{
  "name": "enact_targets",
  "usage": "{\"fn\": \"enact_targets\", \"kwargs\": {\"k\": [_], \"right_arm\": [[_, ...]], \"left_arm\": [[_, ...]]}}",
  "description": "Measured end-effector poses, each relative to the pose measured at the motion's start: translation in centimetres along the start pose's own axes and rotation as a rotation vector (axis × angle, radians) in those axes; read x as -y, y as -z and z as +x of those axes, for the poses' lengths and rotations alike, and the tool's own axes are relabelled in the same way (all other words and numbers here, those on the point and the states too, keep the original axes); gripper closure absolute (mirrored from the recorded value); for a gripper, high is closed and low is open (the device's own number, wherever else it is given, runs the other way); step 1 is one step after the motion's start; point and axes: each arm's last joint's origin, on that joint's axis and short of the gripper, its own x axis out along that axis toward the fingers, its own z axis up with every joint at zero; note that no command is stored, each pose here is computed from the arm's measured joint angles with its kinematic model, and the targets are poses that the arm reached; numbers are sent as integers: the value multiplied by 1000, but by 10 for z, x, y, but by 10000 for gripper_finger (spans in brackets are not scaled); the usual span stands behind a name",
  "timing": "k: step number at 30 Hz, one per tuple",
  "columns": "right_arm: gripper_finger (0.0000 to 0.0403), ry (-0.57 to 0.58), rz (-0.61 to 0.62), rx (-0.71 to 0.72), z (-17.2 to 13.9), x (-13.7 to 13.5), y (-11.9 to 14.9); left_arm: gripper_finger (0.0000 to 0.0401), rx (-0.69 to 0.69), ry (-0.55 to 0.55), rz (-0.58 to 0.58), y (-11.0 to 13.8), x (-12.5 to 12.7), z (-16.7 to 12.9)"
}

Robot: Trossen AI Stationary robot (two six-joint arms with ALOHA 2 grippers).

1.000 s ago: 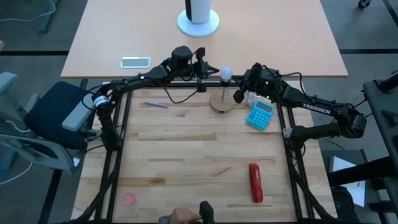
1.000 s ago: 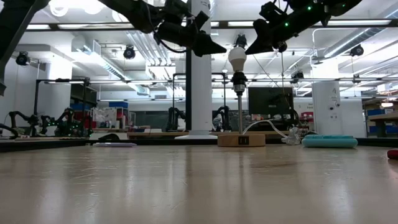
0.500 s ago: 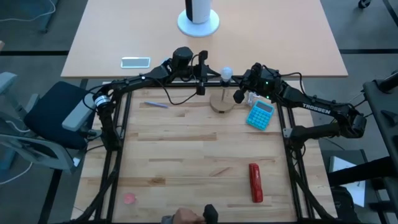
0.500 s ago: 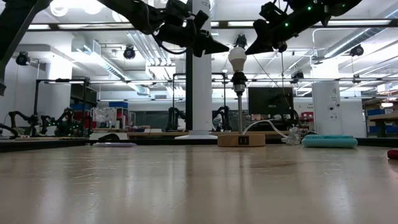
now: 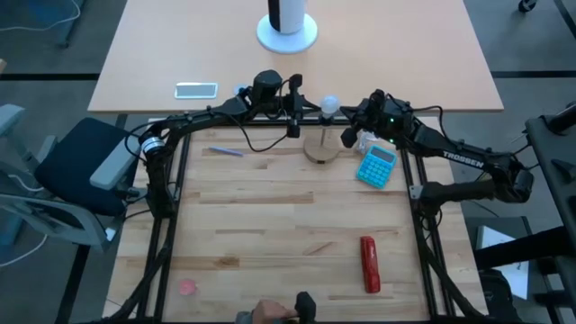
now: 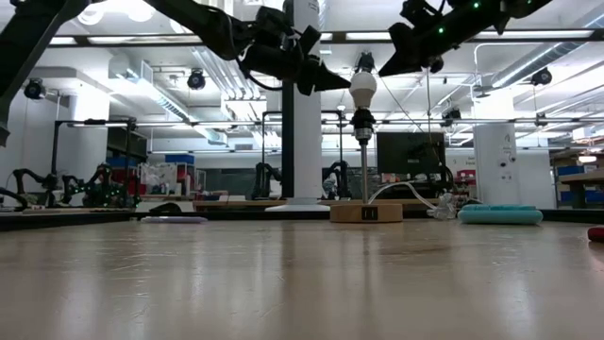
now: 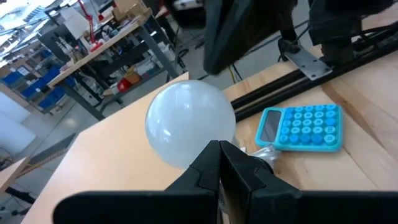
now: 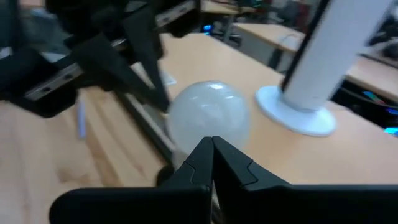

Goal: Screw lightbulb
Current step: Insert the lightbulb into the lamp

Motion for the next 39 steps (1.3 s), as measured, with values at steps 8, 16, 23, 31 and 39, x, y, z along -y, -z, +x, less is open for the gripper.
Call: {"fn": "enact_targets", "kwargs": {"k": [8, 16, 23, 31, 39], "right_arm": [[403, 98, -17, -31, 1, 8, 3], [403, 36, -32, -2, 17, 9, 6], [403, 29, -33, 3, 17, 8, 5], [403, -1, -19, 5, 16, 6, 5], [403, -28, -10, 10, 16, 5, 5]], "left_arm": [[401, -2, 0, -1, 0, 0, 0], [401, -3, 0, -9, 0, 0, 0], [401, -2, -2, -18, 0, 0, 0], [401, -42, -48, -21, 2, -2, 0], [401, -48, -49, -23, 3, -2, -1]]}}
